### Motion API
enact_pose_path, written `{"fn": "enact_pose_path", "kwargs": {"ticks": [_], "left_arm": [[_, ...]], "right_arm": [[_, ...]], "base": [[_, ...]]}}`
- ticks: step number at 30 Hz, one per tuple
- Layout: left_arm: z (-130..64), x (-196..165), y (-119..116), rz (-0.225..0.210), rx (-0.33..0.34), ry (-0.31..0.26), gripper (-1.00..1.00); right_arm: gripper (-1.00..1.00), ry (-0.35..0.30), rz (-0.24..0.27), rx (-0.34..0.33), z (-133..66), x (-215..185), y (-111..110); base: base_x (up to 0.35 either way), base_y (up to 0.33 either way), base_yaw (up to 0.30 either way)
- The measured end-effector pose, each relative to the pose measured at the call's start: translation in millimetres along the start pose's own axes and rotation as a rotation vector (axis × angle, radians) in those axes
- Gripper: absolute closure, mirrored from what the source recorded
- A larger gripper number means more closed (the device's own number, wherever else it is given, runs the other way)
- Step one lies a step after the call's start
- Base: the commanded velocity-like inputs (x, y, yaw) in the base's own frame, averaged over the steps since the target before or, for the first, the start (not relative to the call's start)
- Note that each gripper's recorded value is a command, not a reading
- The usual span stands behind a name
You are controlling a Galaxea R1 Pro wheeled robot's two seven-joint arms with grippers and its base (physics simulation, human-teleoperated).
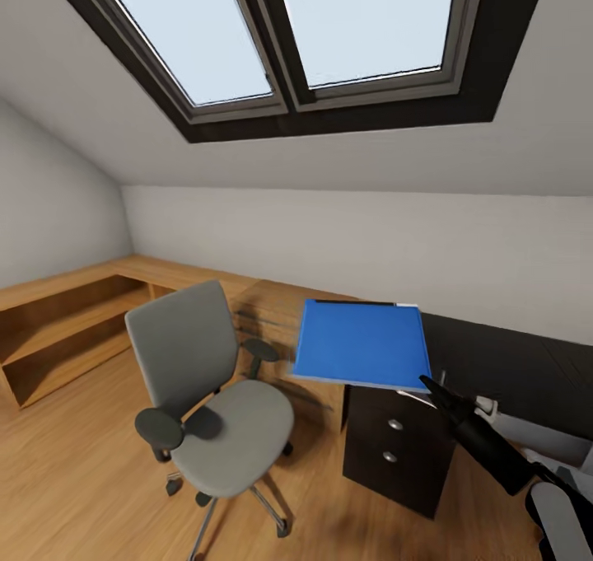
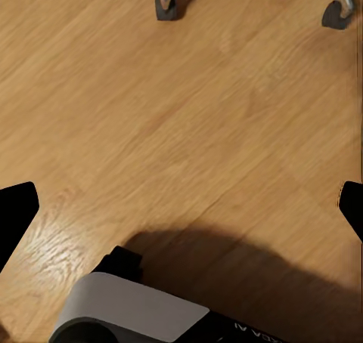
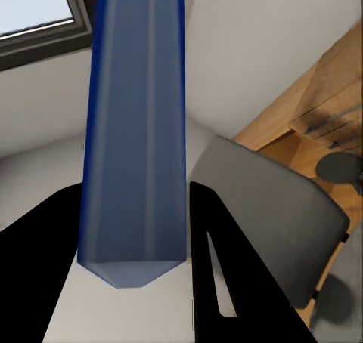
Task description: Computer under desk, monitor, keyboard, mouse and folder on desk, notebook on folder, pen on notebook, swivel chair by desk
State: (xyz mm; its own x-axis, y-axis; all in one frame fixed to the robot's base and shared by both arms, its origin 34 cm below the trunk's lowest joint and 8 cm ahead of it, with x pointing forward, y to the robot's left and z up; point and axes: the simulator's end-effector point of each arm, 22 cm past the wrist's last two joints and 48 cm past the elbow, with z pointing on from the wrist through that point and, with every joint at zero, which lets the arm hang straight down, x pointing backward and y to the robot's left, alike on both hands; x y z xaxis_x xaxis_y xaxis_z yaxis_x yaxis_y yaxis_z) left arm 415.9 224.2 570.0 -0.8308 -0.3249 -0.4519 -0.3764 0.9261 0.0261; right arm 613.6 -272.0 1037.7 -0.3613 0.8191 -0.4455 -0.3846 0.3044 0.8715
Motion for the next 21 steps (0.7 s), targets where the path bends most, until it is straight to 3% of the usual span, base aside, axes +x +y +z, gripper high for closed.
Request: {"fn": "enact_pose_path", "kwargs": {"ticks": [7,8,14,21], "left_arm": [[-0.4,-1,-1,0.0,0.002,-0.002,-1.0],[-0.4,-1,-1,-0.001,0.002,-0.002,-1.0],[0.1,0,0,0.001,0.0,0.001,-1.0],[0.5,1,1,0.001,-0.002,0.002,-1.0]], "right_arm": [[1.0,-0.022,-0.016,0.072,-0.6,-4,-17],[1.0,-0.023,-0.019,0.111,-1.0,-3,-26],[1.0,-0.019,-0.013,0.117,-0.1,-1,-28],[1.0,-0.018,-0.007,0.114,0.2,-1,-28]], "base": [[0.0,0.0,-0.287],[0.0,0.0,-0.296],[0.0,0.0,-0.228],[0.0,0.0,-0.039]]}}
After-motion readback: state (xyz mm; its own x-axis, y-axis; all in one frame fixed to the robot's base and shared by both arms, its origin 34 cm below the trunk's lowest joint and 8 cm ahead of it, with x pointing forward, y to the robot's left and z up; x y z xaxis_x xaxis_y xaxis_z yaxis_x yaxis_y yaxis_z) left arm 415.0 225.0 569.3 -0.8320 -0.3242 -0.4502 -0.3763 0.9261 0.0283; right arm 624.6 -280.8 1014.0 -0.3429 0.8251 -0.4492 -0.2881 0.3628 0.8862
